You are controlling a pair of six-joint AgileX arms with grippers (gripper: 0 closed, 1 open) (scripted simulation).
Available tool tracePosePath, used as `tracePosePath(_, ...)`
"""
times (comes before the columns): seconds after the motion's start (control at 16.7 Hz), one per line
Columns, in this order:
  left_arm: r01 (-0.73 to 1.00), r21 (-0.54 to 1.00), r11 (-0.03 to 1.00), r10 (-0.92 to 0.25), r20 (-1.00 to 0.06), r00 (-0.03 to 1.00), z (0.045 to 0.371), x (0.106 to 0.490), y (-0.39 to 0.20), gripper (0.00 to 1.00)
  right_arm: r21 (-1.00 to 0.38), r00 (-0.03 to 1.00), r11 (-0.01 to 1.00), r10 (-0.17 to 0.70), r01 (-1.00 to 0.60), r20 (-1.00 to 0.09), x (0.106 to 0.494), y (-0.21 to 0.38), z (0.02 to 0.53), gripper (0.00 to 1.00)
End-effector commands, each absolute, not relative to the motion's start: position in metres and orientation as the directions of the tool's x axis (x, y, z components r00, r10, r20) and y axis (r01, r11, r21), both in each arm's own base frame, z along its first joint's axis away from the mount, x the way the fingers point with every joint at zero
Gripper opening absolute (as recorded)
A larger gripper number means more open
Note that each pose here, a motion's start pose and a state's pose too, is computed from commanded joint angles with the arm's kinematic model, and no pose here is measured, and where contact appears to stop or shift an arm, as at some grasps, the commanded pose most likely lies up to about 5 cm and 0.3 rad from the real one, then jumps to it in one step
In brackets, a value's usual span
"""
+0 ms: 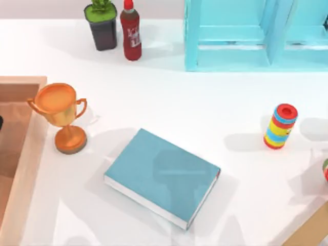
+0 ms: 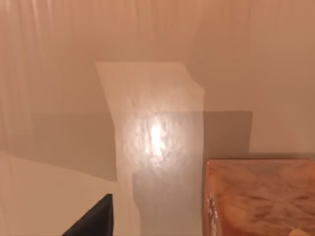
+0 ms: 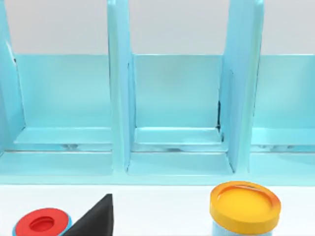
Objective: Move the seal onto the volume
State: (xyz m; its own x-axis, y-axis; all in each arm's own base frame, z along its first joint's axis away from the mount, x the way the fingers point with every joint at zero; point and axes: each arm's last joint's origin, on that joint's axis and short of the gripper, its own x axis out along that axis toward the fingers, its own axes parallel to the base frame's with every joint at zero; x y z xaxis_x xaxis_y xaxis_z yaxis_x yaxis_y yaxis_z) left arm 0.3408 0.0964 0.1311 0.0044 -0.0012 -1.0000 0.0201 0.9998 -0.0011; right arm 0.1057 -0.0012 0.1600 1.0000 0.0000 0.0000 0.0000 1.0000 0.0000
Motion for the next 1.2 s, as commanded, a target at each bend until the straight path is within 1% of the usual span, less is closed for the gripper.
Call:
tracePosePath(0.06,0.02,-0.001,1.0,-0.001,-1.0,0.004,0.1311,0.3408,0.0964,1.0,0.0,1.0,1.0,0.0,0.0,0.0,0.1057,-0.0012,0.16,1.0)
tracePosePath(0.84,0.02,-0.001,1.0,-0.001,-1.0,0.004,0.1311,0.3408,0.0964,0.02,0.0,1.0,1.0,0.0,0.0,0.0,0.1057,-0.0012,0.16,1.0)
tracePosePath(0.9,0.02,-0.001,1.0,-0.001,-1.0,0.004,0.1311,0.3408,0.0964,0.0,0.0,1.0,1.0,0.0,0.0,0.0,0.1057,-0.0012,0.16,1.0)
tracePosePath(1.2,0.02,-0.001,1.0,-0.001,-1.0,0.004,0.1311,0.3408,0.0964,0.0,0.0,1.0,1.0,0.0,0.0,0.0,0.1057,-0.0012,0.16,1.0)
